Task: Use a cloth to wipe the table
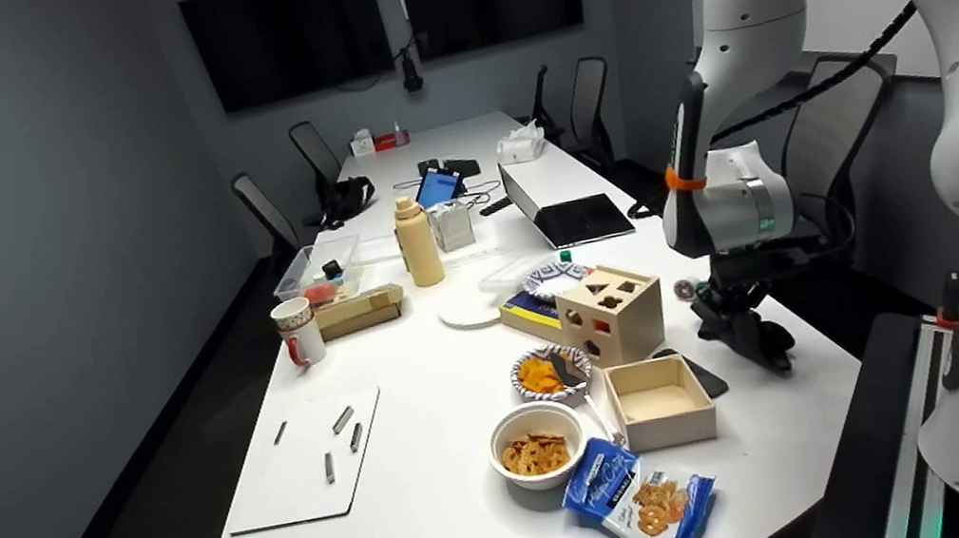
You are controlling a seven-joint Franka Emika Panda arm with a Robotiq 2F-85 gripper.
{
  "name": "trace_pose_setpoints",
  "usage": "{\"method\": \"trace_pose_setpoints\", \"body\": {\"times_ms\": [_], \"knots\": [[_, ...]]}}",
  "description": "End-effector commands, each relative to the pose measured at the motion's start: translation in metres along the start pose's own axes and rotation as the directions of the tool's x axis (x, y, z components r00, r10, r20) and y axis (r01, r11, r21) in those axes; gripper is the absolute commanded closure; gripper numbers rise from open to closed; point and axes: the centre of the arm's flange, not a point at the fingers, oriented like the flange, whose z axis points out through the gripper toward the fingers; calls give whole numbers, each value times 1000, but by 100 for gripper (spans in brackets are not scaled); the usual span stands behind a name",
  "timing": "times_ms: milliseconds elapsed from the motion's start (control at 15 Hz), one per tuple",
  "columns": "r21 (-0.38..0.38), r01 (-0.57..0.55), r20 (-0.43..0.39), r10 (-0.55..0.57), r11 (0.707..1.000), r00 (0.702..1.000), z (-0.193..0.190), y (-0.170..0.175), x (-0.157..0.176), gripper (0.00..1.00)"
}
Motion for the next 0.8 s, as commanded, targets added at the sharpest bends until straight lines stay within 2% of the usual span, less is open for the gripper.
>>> {"method": "trace_pose_setpoints", "body": {"times_ms": [0, 133, 333, 733], "knots": [[115, 26, -11, -25, 993, 1000, -15, -7, -10, 98], [154, 39, 22, -43, 987, 999, -22, -16, -13, 98], [171, 50, 98, -68, 984, 993, -27, -20, -22, 98], [114, 46, 303, -79, 992, 950, -16, -8, -46, 98]]}}
